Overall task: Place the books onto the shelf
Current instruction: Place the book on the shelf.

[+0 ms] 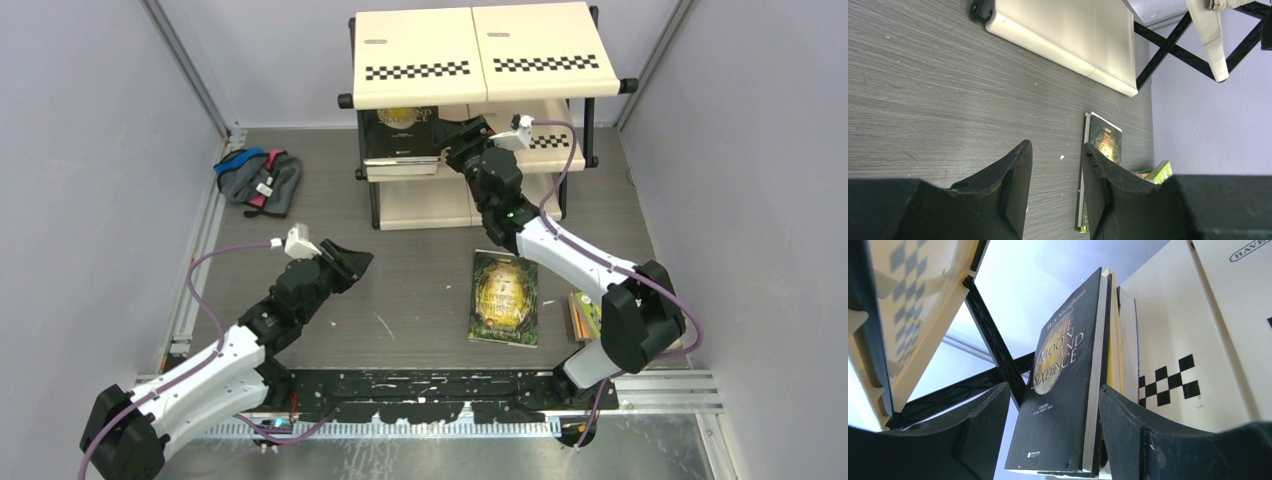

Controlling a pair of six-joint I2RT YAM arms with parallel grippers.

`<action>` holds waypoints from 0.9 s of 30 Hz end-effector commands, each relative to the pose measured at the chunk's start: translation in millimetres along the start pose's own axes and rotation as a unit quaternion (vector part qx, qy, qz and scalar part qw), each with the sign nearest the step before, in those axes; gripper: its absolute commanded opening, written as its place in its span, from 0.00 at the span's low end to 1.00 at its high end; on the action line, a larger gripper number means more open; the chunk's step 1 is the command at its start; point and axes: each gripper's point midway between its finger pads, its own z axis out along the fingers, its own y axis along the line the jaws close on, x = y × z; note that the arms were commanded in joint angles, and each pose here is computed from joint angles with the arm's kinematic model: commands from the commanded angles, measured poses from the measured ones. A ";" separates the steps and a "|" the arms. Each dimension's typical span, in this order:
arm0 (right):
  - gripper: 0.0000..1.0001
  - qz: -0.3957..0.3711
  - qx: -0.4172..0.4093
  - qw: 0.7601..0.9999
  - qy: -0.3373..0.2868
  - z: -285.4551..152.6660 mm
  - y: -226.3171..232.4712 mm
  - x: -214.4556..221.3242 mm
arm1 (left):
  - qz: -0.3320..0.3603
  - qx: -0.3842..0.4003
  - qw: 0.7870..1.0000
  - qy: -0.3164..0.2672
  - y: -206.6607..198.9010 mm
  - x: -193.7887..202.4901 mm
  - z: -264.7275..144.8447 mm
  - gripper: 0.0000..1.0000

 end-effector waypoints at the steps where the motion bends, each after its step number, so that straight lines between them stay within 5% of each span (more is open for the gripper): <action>1: 0.71 0.004 -0.021 0.999 -0.043 -8.8 18.8 -30.0 | 0.001 0.015 1.000 -0.020 -12.3 -11.8 1.8 0.42; 5: 0.63 0.004 -0.009 0.999 -0.051 -9.1 10.5 -32.4 | 0.009 0.022 0.999 -0.027 -19.2 -17.2 1.3 0.42; 12: 0.30 0.011 0.015 0.998 -0.059 -3.7 -10.8 -38.0 | 0.042 0.028 0.997 -0.055 -37.1 -38.9 -0.1 0.39; 27: 0.17 0.031 0.024 0.999 -0.036 25.3 -36.2 -29.4 | 0.097 0.076 0.987 -0.100 -109.9 -80.5 19.8 0.29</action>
